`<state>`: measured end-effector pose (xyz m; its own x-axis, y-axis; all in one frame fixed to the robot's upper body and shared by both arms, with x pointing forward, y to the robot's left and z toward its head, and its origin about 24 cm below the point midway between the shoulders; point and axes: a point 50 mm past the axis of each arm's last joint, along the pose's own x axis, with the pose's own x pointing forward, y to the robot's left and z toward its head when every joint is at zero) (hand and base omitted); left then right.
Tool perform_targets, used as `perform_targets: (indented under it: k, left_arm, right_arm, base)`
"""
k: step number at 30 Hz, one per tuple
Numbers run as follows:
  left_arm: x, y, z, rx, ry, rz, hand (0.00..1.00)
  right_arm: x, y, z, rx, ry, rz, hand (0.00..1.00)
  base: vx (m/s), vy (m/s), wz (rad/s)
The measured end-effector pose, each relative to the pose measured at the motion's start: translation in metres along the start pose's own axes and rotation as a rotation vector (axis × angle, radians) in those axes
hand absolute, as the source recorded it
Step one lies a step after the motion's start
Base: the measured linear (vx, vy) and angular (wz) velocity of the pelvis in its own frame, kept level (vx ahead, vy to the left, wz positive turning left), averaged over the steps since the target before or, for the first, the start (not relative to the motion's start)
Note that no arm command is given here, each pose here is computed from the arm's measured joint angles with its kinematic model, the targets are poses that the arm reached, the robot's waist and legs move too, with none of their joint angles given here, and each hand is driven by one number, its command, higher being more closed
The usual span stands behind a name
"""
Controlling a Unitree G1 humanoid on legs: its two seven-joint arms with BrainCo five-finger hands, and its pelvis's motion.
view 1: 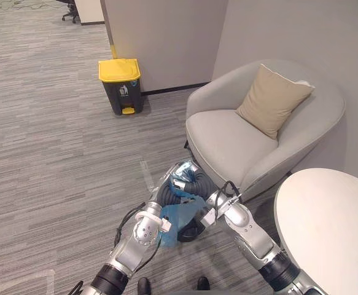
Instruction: Gather rubbish on tea table into small bin, then transfer packed bag to large trash can.
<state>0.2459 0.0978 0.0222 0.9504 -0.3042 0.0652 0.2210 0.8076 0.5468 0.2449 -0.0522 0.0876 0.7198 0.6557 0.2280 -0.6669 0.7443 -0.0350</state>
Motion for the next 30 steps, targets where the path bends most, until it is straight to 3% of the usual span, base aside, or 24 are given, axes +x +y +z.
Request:
perform_targets:
  k: [13, 24, 25, 30]
  left_arm:
    - [-0.002, -0.016, -0.008, -0.147, 0.062, -0.071, 0.0]
    - [-0.008, -0.026, -0.027, -0.125, 0.153, -0.098, 0.0]
    - [-0.009, -0.026, -0.03, -0.105, 0.164, -0.094, 1.0]
    - [-0.012, -0.03, -0.039, -0.055, 0.202, -0.099, 1.0]
  right_arm:
    - [0.015, 0.019, 0.008, 0.1, -0.049, 0.068, 1.0]
    - [0.03, 0.026, 0.019, 0.093, -0.075, 0.107, 1.0]
    - [0.033, 0.028, 0.021, 0.091, -0.083, 0.12, 1.0]
    - [0.036, 0.033, 0.023, 0.107, -0.088, 0.135, 1.0]
  base:
    - [0.0, 0.0, 0.0]
    - [0.0, 0.0, 0.0]
    - [0.0, 0.0, 0.0]
    - [0.0, 0.0, 0.0]
